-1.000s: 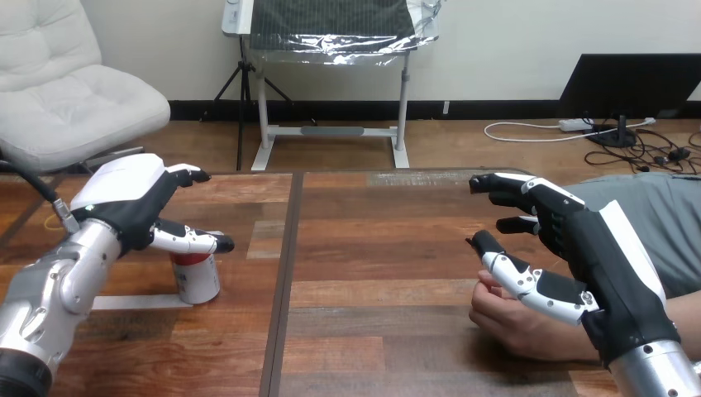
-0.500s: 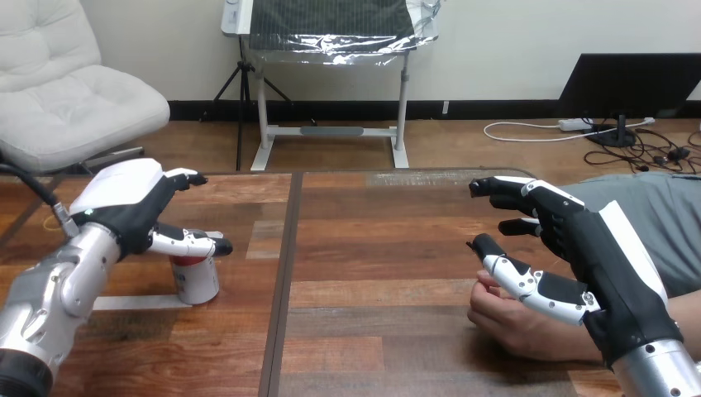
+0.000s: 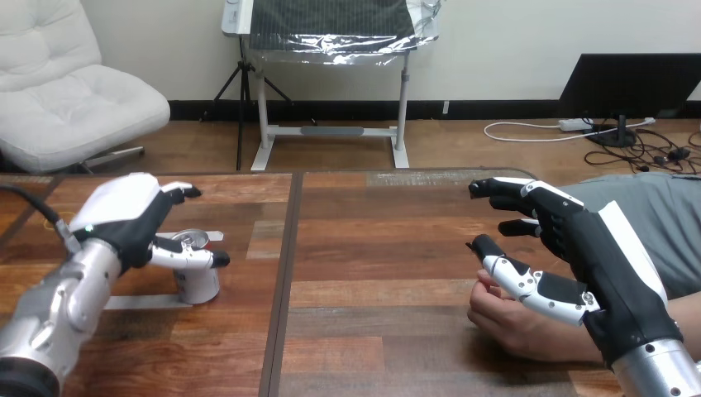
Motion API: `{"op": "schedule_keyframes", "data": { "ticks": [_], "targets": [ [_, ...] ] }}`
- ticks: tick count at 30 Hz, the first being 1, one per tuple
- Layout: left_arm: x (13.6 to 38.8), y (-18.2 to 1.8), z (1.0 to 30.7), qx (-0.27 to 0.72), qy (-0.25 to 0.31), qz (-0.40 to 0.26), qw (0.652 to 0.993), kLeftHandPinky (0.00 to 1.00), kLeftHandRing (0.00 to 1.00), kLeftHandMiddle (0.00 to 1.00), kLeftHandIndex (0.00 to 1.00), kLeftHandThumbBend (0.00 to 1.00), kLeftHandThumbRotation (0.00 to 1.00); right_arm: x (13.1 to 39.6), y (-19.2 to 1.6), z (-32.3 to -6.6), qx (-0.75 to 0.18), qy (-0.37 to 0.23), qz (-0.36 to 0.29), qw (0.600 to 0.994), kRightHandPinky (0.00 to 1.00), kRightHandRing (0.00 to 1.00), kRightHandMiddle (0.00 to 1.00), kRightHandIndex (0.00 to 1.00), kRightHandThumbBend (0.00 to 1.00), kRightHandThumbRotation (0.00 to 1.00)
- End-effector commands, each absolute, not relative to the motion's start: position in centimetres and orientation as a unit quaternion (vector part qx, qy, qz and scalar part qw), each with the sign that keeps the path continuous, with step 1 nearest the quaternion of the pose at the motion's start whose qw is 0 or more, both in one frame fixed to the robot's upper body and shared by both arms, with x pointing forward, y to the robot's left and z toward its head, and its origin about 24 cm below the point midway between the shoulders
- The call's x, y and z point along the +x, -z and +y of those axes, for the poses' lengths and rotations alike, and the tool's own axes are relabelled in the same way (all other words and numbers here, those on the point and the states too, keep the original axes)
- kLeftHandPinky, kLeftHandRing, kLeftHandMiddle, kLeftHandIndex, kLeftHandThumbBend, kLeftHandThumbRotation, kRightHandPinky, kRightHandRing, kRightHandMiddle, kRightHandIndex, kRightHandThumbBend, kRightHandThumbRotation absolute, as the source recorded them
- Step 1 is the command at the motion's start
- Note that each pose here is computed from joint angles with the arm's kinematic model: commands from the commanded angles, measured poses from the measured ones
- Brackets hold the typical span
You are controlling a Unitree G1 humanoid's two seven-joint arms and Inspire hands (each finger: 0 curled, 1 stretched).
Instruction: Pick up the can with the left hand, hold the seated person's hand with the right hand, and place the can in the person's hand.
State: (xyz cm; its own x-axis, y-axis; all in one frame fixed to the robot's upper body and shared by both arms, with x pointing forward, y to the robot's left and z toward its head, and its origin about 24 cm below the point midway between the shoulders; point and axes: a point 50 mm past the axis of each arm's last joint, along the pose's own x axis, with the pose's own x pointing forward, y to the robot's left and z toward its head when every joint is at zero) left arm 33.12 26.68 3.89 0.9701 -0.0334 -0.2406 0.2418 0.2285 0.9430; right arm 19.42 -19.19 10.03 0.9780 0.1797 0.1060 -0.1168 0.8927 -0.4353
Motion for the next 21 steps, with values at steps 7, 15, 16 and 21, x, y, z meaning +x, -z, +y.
{"op": "schedule_keyframes", "data": {
  "ticks": [7, 15, 16, 21],
  "targets": [
    [34.8, -5.1, 24.9, 0.611, 0.067, 0.032, 0.788, 0.83, 0.85, 0.87, 0.87, 0.85, 0.5, 20.2, -12.8, -19.0, -0.242, -0.082, -0.132, 0.958, 0.76, 0.84, 0.84, 0.73, 0.42, 0.0],
    [34.5, -4.2, 24.5, 0.605, 0.061, 0.03, 0.794, 0.82, 0.85, 0.87, 0.86, 0.85, 0.49, 20.2, -12.8, -19.1, -0.247, -0.086, -0.131, 0.956, 0.75, 0.84, 0.84, 0.73, 0.42, 0.0],
    [34.5, -4.1, 24.5, 0.604, 0.06, 0.029, 0.794, 0.82, 0.85, 0.87, 0.86, 0.85, 0.49, 20.2, -12.8, -19.1, -0.247, -0.086, -0.131, 0.956, 0.75, 0.84, 0.84, 0.73, 0.42, 0.0],
    [34.4, -3.7, 24.2, 0.604, 0.056, 0.028, 0.795, 0.81, 0.84, 0.87, 0.86, 0.85, 0.51, 20.1, -12.8, -19.1, -0.247, -0.089, -0.131, 0.956, 0.75, 0.84, 0.84, 0.72, 0.43, 0.0]
  ]
}}
